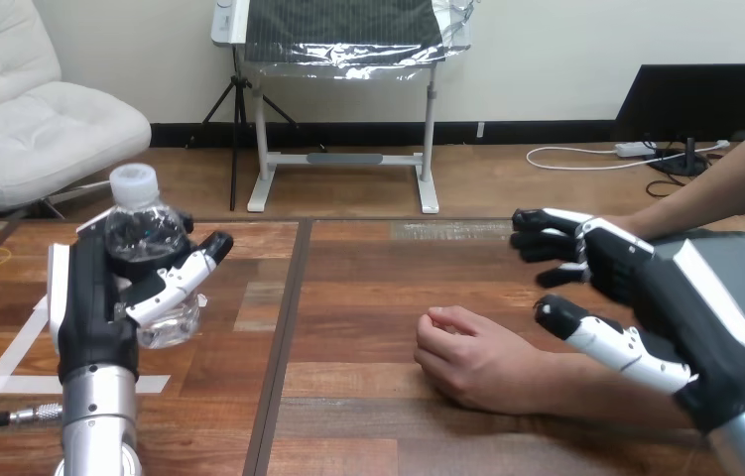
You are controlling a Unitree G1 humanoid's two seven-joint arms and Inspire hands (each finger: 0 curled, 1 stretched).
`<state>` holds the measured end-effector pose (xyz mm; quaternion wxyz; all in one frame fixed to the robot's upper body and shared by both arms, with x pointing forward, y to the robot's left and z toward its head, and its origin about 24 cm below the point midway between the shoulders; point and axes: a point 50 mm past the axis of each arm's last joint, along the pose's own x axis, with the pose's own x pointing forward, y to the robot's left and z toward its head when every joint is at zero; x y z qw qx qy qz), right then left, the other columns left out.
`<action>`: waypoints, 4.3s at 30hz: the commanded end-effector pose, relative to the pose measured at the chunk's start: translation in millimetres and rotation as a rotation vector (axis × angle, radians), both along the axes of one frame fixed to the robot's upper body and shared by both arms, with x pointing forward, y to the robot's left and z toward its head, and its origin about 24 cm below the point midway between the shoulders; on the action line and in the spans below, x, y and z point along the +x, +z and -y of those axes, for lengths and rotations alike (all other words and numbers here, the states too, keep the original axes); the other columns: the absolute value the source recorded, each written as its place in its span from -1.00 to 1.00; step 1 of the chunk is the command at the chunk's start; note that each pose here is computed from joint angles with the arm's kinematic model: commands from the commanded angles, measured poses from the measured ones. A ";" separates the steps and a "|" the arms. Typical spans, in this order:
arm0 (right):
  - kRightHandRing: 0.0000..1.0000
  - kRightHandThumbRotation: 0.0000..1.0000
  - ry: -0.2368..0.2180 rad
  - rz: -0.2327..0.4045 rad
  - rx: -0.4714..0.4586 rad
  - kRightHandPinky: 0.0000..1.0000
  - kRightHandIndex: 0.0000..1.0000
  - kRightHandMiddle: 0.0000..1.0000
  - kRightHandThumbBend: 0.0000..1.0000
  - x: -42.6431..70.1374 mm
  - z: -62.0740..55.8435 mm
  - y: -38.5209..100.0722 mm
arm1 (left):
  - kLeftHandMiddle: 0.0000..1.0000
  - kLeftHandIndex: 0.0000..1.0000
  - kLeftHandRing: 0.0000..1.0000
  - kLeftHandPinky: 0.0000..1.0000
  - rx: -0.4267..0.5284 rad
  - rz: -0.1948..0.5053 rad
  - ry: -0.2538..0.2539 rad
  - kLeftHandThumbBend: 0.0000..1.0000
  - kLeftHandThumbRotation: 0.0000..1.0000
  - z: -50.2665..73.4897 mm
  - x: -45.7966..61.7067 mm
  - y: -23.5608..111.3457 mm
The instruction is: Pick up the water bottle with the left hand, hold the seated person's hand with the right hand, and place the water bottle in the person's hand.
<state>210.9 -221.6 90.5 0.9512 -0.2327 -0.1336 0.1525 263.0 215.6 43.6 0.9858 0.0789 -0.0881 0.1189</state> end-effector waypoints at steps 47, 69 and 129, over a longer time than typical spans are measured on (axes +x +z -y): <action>0.84 -0.15 0.055 -0.204 -0.859 0.89 0.77 0.85 1.00 69.3 64.0 12.2 | -0.33 -0.21 -0.44 -0.53 0.044 0.385 -0.128 0.14 -1.00 29.6 -5.7 79.3; 0.85 -0.21 0.100 -0.387 -0.874 0.85 0.82 0.86 1.00 73.1 69.6 -2.8 | -0.34 -0.20 -0.44 -0.55 0.036 0.395 -0.114 0.14 -1.00 26.4 -7.7 81.8; 0.63 -0.28 0.153 -0.407 -1.030 0.30 0.72 0.69 1.00 68.4 29.8 -56.3 | -0.35 -0.20 -0.45 -0.55 -0.034 0.395 -0.118 0.13 -1.00 21.5 -7.4 78.4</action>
